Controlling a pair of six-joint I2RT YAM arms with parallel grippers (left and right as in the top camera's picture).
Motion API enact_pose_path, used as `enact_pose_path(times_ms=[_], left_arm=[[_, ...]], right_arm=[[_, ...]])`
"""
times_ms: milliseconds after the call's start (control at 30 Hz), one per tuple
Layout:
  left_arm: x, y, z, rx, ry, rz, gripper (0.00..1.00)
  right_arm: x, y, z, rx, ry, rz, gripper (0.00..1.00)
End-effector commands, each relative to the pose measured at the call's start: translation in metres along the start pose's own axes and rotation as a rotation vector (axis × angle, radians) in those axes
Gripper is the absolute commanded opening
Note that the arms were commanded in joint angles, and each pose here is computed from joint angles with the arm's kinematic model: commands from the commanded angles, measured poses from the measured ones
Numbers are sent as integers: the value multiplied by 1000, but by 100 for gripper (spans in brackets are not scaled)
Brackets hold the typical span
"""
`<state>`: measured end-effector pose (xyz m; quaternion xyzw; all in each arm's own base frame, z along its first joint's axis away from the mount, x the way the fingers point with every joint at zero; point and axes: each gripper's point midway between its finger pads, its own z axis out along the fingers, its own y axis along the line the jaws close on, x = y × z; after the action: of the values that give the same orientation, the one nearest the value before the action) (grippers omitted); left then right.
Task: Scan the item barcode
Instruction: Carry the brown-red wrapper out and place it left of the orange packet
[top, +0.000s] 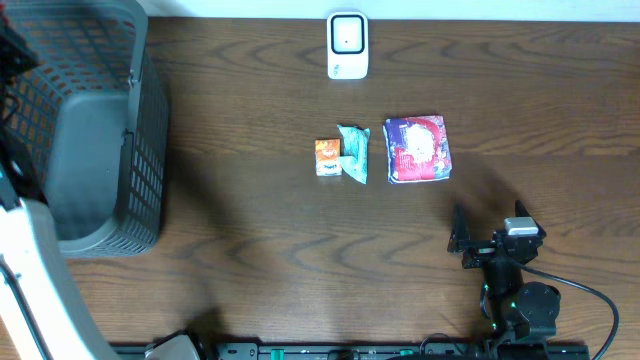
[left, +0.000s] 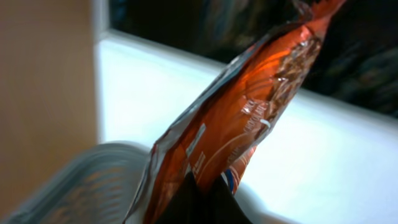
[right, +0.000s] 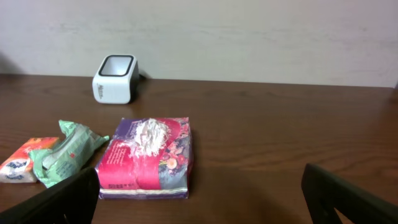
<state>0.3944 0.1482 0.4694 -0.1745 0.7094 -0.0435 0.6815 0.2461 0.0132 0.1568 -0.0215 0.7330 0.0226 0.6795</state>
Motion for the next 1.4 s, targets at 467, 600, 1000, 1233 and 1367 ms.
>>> enact_pose_path(times_ms=[467, 600, 1000, 1233, 1367], left_arm=[[223, -176, -29, 128, 745, -132, 7], [283, -193, -22, 109, 887, -62, 7], [447, -186, -5, -58, 1205, 66, 7], [470, -179, -11, -85, 1274, 81, 39], [460, -181, -12, -76, 1263, 73, 50]], right_arm=[[0, 0, 0, 2, 0, -14, 99], [0, 0, 0, 2, 0, -14, 99], [0, 0, 0, 2, 0, -14, 99], [0, 0, 0, 2, 0, -14, 99], [0, 0, 0, 2, 0, -14, 99]])
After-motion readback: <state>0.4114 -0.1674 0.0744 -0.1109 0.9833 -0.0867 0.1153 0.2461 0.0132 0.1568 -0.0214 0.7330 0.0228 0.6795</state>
